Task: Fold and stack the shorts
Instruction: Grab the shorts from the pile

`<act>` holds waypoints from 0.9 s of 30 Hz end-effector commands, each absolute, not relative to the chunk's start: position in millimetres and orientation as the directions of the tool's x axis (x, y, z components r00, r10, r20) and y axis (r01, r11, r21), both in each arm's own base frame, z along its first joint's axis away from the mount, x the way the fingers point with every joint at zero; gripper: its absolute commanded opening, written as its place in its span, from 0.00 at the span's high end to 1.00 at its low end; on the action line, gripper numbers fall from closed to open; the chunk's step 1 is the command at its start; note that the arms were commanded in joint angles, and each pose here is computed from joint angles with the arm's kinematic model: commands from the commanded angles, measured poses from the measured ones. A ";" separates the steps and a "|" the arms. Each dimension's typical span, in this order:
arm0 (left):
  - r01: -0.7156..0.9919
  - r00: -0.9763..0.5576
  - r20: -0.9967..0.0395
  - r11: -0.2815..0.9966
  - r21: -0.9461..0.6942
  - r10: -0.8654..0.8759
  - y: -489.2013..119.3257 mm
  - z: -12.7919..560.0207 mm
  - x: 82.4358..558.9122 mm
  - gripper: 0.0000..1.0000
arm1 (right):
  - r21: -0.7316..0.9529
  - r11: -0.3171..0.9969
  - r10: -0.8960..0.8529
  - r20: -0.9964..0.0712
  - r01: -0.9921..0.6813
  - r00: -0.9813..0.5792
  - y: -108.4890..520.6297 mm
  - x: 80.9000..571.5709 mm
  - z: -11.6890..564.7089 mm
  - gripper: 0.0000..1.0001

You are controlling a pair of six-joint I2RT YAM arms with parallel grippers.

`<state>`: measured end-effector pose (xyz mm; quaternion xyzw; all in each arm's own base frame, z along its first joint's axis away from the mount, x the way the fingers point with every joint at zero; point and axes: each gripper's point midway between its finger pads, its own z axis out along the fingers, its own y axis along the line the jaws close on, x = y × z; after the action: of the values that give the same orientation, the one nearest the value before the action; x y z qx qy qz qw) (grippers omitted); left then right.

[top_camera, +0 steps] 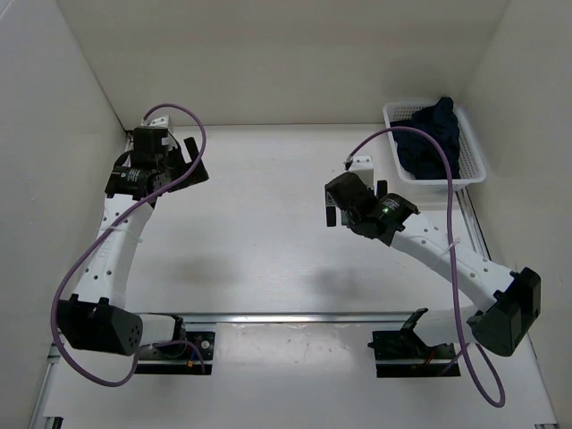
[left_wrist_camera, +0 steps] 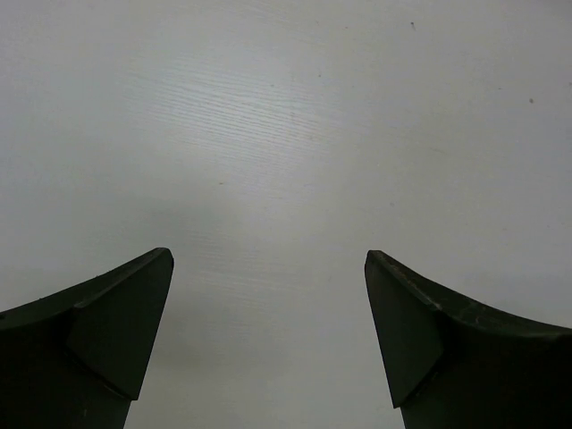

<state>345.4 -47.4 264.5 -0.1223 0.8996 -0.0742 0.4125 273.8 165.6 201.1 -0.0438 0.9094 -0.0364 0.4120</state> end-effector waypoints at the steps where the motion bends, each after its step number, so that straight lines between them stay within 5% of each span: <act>1: -0.045 -0.579 -0.773 0.957 -0.286 -0.258 -62.4 297.1 343.2 0.00 | -0.107 0.994 -0.092 -0.790 -0.012 -0.607 163.8 276.0 221.7 0.00; 9: 0.013 -0.536 -0.808 0.955 -0.297 -0.244 -66.5 317.5 333.2 0.00 | -0.117 0.992 -0.064 -0.797 0.050 -0.600 136.0 296.5 233.4 0.00; 14: 0.051 -0.506 -0.831 0.954 -0.297 -0.232 -70.3 332.1 325.7 0.00 | 0.150 0.984 0.173 -0.736 0.092 -0.654 93.4 358.1 246.2 0.00; 21: 0.083 -0.526 -0.826 0.954 -0.289 -0.204 -75.9 330.2 336.2 0.00 | 0.323 0.866 0.497 -0.626 0.381 -0.601 -6.3 442.5 239.5 0.00; 27: 0.115 -0.544 -0.816 0.946 -0.304 -0.196 -85.3 328.1 338.2 0.00 | 0.240 0.808 0.564 -0.577 0.538 -0.591 -68.3 505.3 186.7 0.00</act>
<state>339.1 -74.6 310.0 -0.0481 0.8743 -0.1416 0.4618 487.6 -64.8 201.5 0.3021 0.8859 0.0186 0.3515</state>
